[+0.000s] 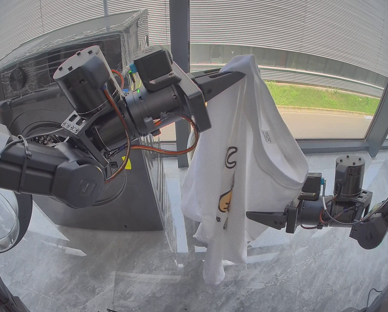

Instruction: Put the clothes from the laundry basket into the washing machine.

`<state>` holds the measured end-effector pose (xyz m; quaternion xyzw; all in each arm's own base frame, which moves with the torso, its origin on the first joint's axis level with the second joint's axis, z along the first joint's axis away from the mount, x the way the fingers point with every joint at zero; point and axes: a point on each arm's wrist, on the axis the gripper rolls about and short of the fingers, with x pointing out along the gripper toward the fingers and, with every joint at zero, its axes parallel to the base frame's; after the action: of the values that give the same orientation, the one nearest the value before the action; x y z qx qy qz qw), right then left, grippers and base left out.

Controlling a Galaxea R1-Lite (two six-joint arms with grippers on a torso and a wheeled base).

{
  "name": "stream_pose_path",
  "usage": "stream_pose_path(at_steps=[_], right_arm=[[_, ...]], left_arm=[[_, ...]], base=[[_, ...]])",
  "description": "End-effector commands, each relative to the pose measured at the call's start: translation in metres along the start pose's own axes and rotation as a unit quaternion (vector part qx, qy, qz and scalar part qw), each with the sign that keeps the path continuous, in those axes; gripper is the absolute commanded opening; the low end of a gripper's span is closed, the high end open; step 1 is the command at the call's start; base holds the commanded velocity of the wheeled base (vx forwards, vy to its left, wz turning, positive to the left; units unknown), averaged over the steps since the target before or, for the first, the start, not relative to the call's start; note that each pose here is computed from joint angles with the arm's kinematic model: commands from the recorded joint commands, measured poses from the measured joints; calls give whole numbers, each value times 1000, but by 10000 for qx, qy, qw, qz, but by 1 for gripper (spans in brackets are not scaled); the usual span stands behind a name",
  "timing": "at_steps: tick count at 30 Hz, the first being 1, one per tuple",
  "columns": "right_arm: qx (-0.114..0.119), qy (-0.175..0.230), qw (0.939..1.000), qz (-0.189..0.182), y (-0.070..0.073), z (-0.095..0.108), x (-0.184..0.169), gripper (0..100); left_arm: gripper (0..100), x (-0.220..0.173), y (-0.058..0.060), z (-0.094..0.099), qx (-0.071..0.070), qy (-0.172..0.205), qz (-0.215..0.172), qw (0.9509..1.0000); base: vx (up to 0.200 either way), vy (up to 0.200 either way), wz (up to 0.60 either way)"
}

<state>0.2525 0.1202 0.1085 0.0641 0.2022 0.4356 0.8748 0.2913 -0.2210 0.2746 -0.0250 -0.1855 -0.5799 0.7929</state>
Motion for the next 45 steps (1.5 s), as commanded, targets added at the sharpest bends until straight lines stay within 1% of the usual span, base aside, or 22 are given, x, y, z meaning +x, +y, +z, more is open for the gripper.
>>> stream_pose_path(at_steps=[1,3,5,6,8,10,13,14,16,18,20,21,24,27,28,32,33,36,38,40,41,45], right_arm=[[104,137,9998,-25,-12,-5,16,100],[117,167,9998,-14,-13,-7,19,100],[117,167,9998,-14,-13,-7,19,100],[167,254,9995,-47,-17,-12,23,100],[207,295,9993,-66,-19,-14,25,100],[192,283,9994,-57,-20,-13,27,100],[120,301,9994,109,-13,-12,31,100],[64,349,9990,270,-5,-14,35,100],[27,426,9982,426,2,-17,42,100],[-16,436,9977,511,4,-18,53,100],[-90,341,9979,552,4,-15,61,100],[-169,186,9978,610,4,-9,70,100],[-260,13,9976,648,4,-1,77,100],[-278,-61,9978,591,0,3,83,100],[-266,-114,9986,445,-5,4,88,100],[-181,-107,9993,298,-11,1,98,100],[-161,-114,9996,207,-14,0,102,100],[-101,-142,9998,80,-17,0,107,100],[-4,-242,9997,29,-18,4,110,100],[25,-304,9995,3,-18,6,111,100],[81,-388,9992,-56,-19,9,113,100],[159,-493,9983,-266,-22,11,117,100]], left_arm=[[0,9,-5,12,57,-159,-103,9998],[0,13,-8,15,49,-191,-131,9997],[0,13,-8,15,49,-191,-131,9997],[0,19,-13,20,24,-219,-199,9996],[0,23,-15,24,30,-259,-243,9994],[0,26,-17,26,9,-262,-278,9993],[0,29,-17,28,5,-274,-276,9992],[0,29,-17,29,17,-295,-254,9992],[0,30,-18,30,17,-313,-268,9991],[0,30,-19,31,19,-321,-268,9991],[0,30,-19,31,23,-327,-268,9991],[0,30,-19,31,23,-327,-268,9991],[0,30,-18,31,25,-326,-254,9991],[0,30,-19,32,27,-335,-253,9991],[0,30,-19,31,22,-328,-253,9991],[0,31,-21,32,7,-328,-273,9991],[0,31,-21,33,-9,-303,-272,9992],[0,30,-22,36,-14,-297,-264,9992],[0,30,-22,39,-6,-309,-265,9992],[0,30,-22,40,-6,-309,-265,9992],[0,30,-22,40,-1,-316,-265,9991],[0,31,-22,41,4,-318,-272,9991]], base=[[0,0,0],[0,0,0],[0,0,0],[0,0,0],[0,0,0],[0,0,0],[0,0,0],[0,0,0],[0,0,0],[0,0,0],[0,0,0],[0,0,0],[0,0,0],[0,0,0],[0,0,0],[0,0,0],[0,0,0],[0,0,0],[0,0,0],[0,0,0],[0,0,0],[0,0,0]])
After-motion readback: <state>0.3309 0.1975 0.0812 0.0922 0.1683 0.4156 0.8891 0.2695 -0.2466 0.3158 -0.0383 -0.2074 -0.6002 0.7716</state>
